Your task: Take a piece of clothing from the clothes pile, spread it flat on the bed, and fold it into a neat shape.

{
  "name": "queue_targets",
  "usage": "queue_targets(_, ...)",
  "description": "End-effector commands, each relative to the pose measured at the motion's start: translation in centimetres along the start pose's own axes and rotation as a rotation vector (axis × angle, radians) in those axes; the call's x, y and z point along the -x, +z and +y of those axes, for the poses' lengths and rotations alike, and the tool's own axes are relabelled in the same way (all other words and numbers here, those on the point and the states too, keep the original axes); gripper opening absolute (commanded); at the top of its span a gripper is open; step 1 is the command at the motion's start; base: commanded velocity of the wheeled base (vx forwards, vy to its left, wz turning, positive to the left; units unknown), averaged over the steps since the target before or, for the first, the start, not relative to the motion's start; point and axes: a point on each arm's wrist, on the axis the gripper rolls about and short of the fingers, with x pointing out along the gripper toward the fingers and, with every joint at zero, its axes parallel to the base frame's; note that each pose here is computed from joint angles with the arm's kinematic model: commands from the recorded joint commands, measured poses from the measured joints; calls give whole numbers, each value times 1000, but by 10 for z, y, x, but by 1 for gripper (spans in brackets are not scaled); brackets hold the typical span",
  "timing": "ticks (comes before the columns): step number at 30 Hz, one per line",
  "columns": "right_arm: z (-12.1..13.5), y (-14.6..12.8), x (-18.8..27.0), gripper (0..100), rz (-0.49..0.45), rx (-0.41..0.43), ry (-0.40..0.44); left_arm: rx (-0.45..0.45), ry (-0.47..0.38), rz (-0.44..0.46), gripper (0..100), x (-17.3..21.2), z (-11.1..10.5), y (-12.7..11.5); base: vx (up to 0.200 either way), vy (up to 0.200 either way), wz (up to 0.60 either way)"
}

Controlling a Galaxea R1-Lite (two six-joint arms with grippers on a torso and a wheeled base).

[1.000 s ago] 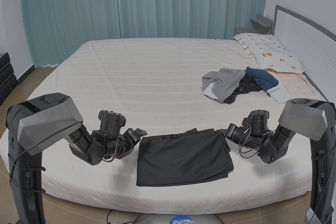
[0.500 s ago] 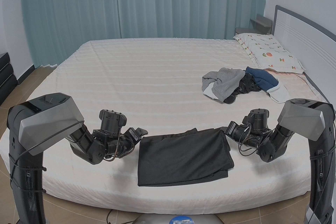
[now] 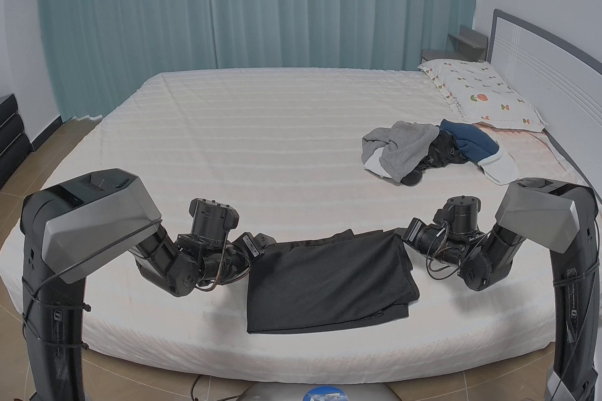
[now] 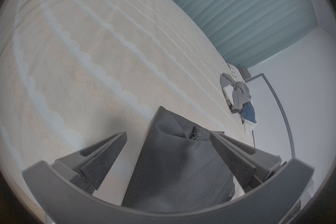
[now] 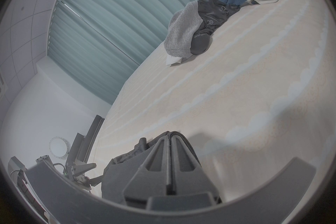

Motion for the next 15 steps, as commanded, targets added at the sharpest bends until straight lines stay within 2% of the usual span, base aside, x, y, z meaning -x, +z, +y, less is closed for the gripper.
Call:
queue_targets(1, 0, 0, 0, 0, 2, 0, -1, -1, 2, 3, 100, -3, 1, -2, 0, 0, 0)
queue_targets(2, 0, 0, 0, 0, 2, 0, -1, -1, 2, 2, 0, -3, 1, -2, 0, 0, 0)
queue_targets(15, 0, 0, 0, 0, -14, 6, 13, -7, 72, -80, 0, -12, 2, -6, 0, 0, 0)
